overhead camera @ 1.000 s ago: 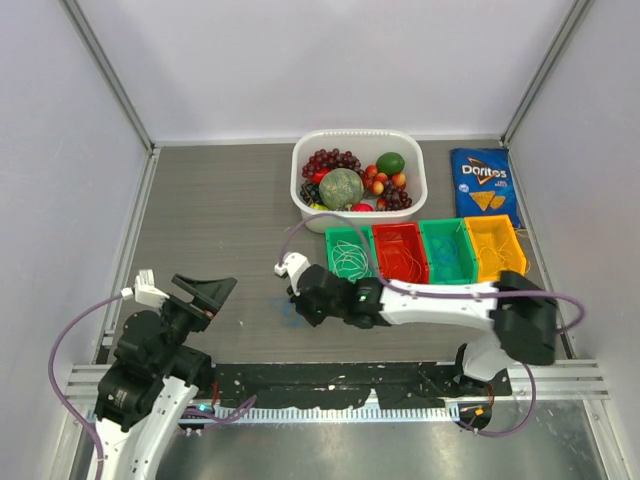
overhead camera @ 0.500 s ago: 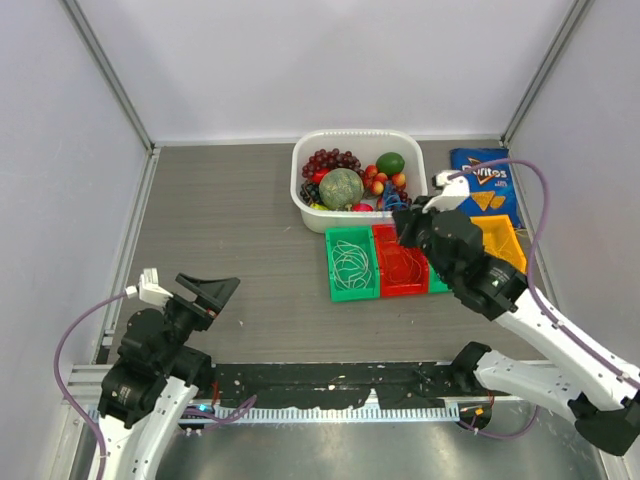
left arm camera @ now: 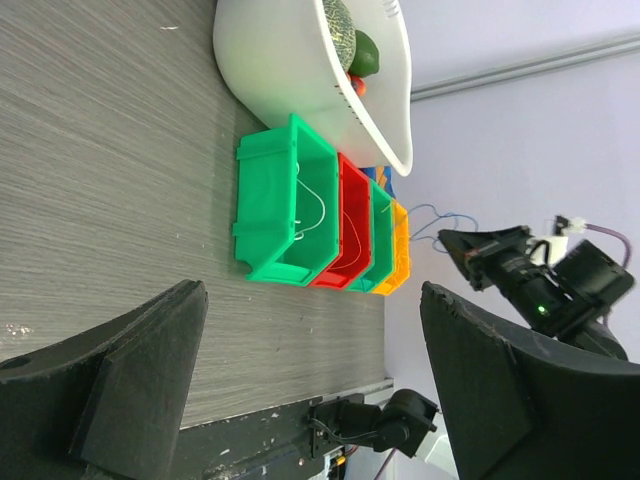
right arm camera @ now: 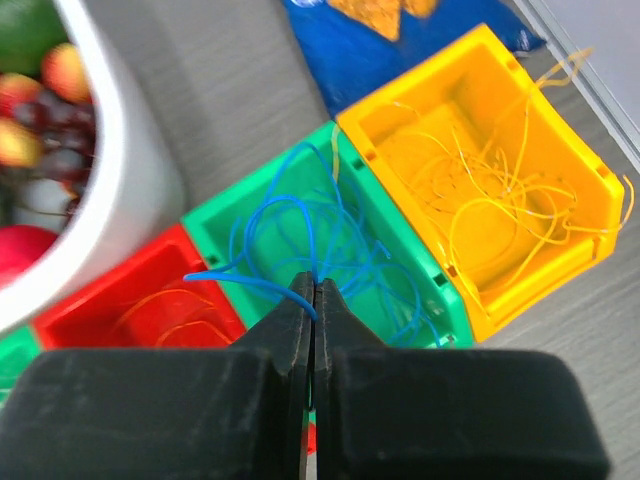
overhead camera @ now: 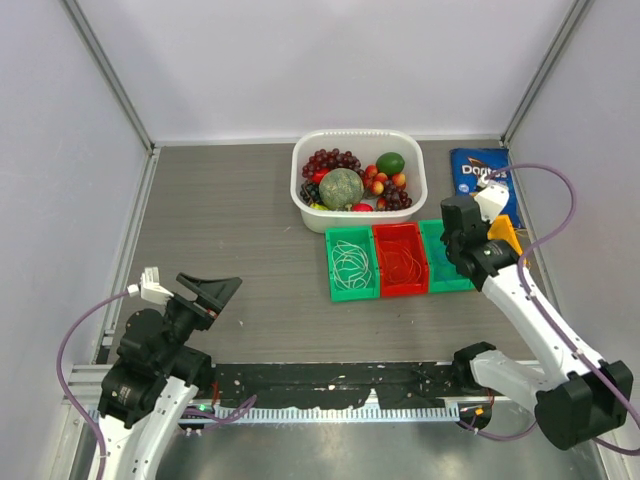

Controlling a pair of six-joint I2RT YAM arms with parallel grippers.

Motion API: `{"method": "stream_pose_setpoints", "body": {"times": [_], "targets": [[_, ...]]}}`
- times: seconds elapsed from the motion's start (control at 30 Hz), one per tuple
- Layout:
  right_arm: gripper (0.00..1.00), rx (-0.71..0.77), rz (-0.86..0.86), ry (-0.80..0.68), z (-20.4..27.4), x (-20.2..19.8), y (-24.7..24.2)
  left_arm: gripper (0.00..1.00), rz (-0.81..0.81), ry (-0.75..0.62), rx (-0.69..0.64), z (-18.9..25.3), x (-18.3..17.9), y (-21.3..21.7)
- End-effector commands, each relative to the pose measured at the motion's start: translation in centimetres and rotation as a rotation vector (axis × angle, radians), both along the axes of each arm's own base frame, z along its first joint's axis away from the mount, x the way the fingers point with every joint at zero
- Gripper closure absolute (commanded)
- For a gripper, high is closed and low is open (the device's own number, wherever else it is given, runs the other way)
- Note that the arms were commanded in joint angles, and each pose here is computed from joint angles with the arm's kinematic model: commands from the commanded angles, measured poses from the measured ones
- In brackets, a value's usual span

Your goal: Untangle the cables

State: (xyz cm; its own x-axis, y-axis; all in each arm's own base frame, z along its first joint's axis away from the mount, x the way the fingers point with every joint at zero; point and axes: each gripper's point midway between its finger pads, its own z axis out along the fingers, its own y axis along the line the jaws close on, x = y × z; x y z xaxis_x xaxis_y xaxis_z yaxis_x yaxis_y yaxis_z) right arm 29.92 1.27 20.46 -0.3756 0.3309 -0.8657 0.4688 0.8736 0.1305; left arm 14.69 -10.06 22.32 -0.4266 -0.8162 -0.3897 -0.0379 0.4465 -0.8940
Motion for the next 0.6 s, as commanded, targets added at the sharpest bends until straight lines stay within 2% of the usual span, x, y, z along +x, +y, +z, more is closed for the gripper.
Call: {"method": "stream_pose_setpoints", "body": {"times": [0.0,0.17,0.27,0.3,0.33,0.37,0.43,0.47,0.5,0.57], "targets": [[0.99,-0.007,-0.088,0.052,-3.2,0.0,-1.6,0.09,-0.017,-0.074,-0.033,1.8,-0.3,-0.2],[0.99,0.010,-0.038,0.139,-6.6,0.6,-0.3,0.09,-0.019,-0.072,-0.036,1.7,-0.3,-0.3],[0.79,0.010,-0.024,0.173,-7.4,0.7,-0.1,0.09,-0.016,-0.072,-0.037,1.8,-0.2,-0.2],[0.69,0.005,-0.016,0.167,-7.1,0.7,-0.1,0.09,-0.019,-0.071,-0.039,1.8,-0.2,-0.3],[0.66,0.006,-0.009,0.162,-6.8,0.8,0.0,0.09,-0.021,-0.070,-0.041,1.9,-0.3,-0.3],[0.57,0.008,-0.005,0.142,-6.1,0.8,0.0,0.09,-0.022,-0.068,-0.039,1.8,-0.2,-0.4],[0.45,0.016,0.006,0.112,-4.9,0.9,0.1,0.09,-0.023,-0.071,-0.040,1.9,-0.2,-0.4],[0.44,0.021,0.014,0.112,-4.6,0.7,0.2,0.09,-0.023,-0.072,-0.038,1.9,-0.1,-0.4],[0.37,0.027,0.016,0.094,-3.7,0.6,0.2,0.09,-0.022,-0.071,-0.040,1.8,0.0,-0.4],[0.35,0.033,0.045,0.077,-2.3,0.5,0.5,0.09,-0.025,-0.068,-0.046,1.8,0.0,-0.5]]}}
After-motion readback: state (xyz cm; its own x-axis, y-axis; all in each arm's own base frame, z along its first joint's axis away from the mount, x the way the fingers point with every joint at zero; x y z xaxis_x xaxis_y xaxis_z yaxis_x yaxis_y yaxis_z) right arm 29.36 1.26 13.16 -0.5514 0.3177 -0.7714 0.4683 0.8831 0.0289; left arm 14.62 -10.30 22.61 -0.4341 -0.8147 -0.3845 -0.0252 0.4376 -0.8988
